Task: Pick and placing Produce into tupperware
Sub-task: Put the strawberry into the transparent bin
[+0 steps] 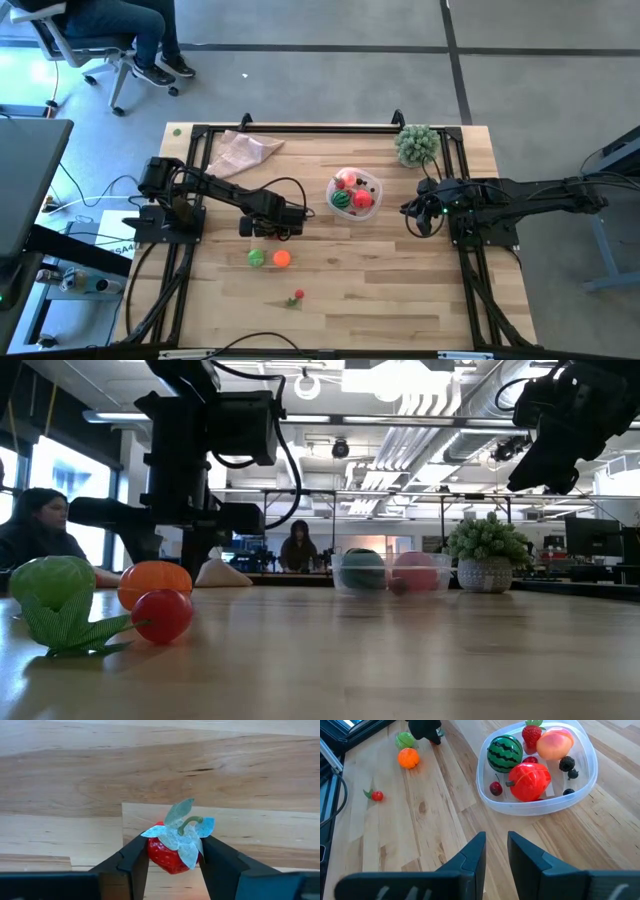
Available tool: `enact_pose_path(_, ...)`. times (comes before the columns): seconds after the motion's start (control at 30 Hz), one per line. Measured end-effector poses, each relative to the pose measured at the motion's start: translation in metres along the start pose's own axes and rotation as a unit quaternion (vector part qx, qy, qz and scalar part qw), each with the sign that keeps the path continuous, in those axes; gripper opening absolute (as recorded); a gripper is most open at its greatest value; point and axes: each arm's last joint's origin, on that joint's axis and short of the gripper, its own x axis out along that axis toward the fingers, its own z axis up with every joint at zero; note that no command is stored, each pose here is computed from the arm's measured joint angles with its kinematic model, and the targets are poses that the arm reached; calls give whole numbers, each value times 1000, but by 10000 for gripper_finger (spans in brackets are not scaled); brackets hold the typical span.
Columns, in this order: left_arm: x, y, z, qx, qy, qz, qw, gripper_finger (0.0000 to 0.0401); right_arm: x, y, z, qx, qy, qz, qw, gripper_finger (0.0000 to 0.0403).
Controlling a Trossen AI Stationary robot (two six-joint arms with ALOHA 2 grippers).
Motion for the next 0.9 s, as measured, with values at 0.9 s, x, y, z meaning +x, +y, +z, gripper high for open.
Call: enact_pose_path(0.9,-16,-10,1,0,-29,-8,1000,136,0,0,0,0,0,0,1000,71)
